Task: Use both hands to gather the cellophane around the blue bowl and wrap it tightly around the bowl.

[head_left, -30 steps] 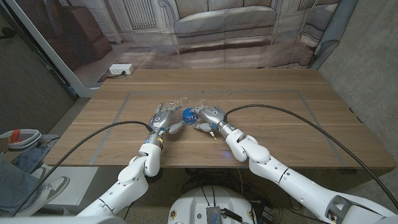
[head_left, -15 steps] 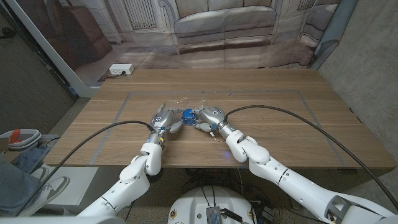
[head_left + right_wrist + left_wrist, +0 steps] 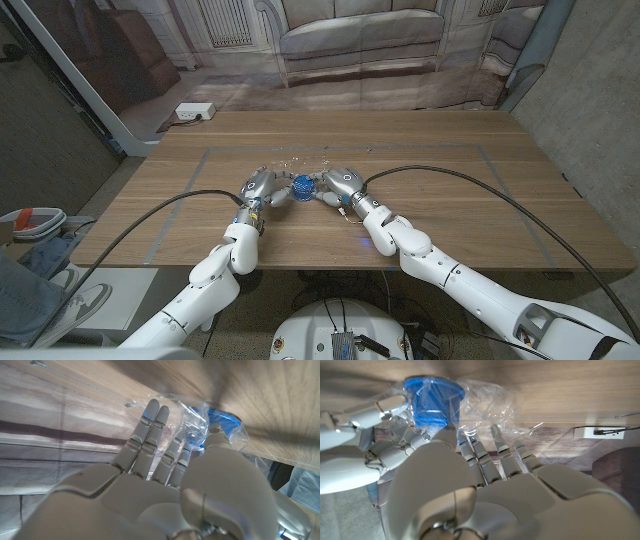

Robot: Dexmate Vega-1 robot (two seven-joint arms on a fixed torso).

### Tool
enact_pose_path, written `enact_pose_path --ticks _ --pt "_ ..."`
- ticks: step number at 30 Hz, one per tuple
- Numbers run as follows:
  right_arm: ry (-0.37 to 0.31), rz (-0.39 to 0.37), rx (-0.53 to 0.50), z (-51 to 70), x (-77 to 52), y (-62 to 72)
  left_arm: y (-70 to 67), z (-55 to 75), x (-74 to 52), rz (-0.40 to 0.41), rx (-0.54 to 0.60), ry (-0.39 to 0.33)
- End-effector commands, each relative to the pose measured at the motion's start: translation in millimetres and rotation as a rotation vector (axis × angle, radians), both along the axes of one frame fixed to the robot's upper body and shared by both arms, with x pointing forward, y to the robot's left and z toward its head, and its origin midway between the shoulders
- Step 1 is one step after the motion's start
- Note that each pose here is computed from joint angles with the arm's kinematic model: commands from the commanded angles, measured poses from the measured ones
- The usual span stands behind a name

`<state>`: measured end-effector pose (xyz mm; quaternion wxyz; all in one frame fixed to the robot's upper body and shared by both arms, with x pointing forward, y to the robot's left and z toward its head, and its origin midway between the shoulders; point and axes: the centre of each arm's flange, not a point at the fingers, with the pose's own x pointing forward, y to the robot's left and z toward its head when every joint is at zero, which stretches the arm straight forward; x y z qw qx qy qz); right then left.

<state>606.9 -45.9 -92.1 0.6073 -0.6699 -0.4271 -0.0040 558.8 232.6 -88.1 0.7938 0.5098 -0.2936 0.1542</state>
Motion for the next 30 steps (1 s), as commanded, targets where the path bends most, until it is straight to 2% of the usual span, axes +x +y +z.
enact_pose_path --ticks 1,6,11,21,30 --pt "-0.019 0.031 0.037 10.0 5.0 2.6 14.3 29.1 -0.8 -0.048 -0.122 0.001" --pt "-0.034 0.052 0.052 20.0 -0.7 3.3 18.9 38.4 -0.9 -0.060 -0.156 0.005" --pt "-0.024 0.072 0.044 35.3 -3.5 3.6 21.8 45.3 0.6 -0.073 -0.190 0.030" --pt "0.108 0.058 0.083 56.5 4.0 -2.1 26.3 62.7 3.1 -0.071 -0.204 0.064" --pt "0.208 0.001 0.083 59.1 14.6 -0.5 34.7 87.0 19.4 -0.051 -0.215 0.163"
